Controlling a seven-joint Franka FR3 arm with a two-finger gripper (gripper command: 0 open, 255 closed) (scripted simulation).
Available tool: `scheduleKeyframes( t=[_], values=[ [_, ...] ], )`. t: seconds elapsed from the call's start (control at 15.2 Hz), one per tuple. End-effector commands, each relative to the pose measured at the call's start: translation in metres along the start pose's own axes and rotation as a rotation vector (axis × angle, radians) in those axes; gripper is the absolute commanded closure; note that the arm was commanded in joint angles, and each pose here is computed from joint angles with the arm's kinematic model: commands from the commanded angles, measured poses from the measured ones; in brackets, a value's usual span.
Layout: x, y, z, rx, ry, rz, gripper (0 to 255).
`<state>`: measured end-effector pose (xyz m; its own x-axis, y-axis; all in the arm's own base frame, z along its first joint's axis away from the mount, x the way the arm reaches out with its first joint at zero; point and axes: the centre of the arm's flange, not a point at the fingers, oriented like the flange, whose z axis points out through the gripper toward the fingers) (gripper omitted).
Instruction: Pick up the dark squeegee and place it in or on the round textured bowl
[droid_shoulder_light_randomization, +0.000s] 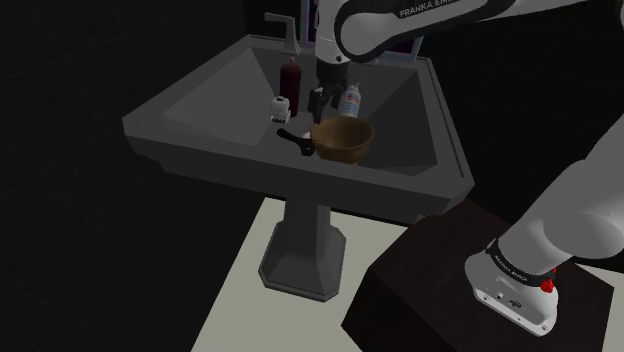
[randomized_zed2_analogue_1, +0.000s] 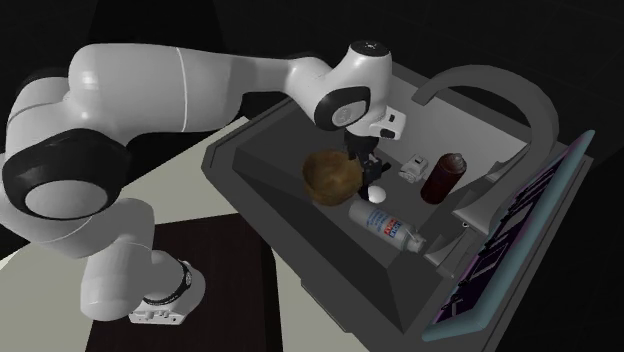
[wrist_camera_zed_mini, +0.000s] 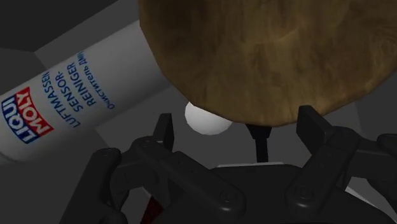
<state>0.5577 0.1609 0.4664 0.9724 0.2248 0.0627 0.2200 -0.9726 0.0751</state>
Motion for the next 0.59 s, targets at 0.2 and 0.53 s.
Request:
scheduleKeyframes(
  t=[0.2,0.53],
  values=[
    [0.047,-0.026,0.04,0.004,-0.015,-0.019,0],
    [0.075,-0.042,0.074,0.007,-0.025,-0.031,0]
  ],
)
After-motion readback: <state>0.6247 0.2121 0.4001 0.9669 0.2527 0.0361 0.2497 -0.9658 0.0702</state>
